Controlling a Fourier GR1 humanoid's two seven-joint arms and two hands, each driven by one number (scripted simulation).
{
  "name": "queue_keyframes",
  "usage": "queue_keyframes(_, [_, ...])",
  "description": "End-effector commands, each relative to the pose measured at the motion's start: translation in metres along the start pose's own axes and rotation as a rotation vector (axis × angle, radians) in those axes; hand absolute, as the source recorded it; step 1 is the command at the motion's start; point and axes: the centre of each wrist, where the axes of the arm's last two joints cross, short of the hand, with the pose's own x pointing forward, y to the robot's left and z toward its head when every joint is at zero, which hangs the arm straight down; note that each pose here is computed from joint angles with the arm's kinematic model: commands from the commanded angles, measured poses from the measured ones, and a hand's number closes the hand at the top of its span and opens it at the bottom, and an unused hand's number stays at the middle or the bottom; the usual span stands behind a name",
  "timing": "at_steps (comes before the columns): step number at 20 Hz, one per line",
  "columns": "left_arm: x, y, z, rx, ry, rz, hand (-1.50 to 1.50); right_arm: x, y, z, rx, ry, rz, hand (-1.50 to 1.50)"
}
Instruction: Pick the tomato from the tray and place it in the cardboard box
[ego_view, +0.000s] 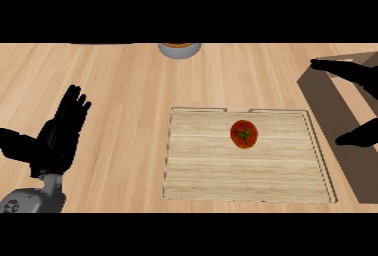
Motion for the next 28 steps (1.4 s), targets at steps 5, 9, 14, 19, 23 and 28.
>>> queue_keyframes(5, [-0.017, 0.001, 0.012, -0.003, -0.006, -0.002, 0.0, 0.068, -0.004, -0.015, 0.117, 0.008, -0.049, -1.5])
queue_keyframes(9, [0.008, 0.002, 0.011, -0.009, 0.003, 0.002, 0.0, 0.101, 0.029, -0.017, 0.14, -0.008, -0.051, -1.5])
queue_keyframes(14, [0.007, -0.007, 0.006, -0.01, 0.0, 0.003, 0.0, 0.109, 0.037, -0.019, 0.14, 0.059, -0.003, -1.5])
queue_keyframes(19, [-0.005, -0.01, 0.011, -0.011, 0.014, 0.003, 0.0, 0.106, 0.065, -0.022, 0.166, 0.101, -0.049, -1.5])
queue_keyframes(23, [0.021, 0.003, 0.004, -0.03, 0.003, 0.006, 0.0, 0.106, 0.091, -0.027, 0.185, 0.099, -0.046, -1.5])
queue_keyframes(28, [0.003, 0.008, 0.004, -0.005, -0.006, 0.009, 0.0, 0.089, 0.091, -0.037, 0.147, 0.111, -0.038, -1.5])
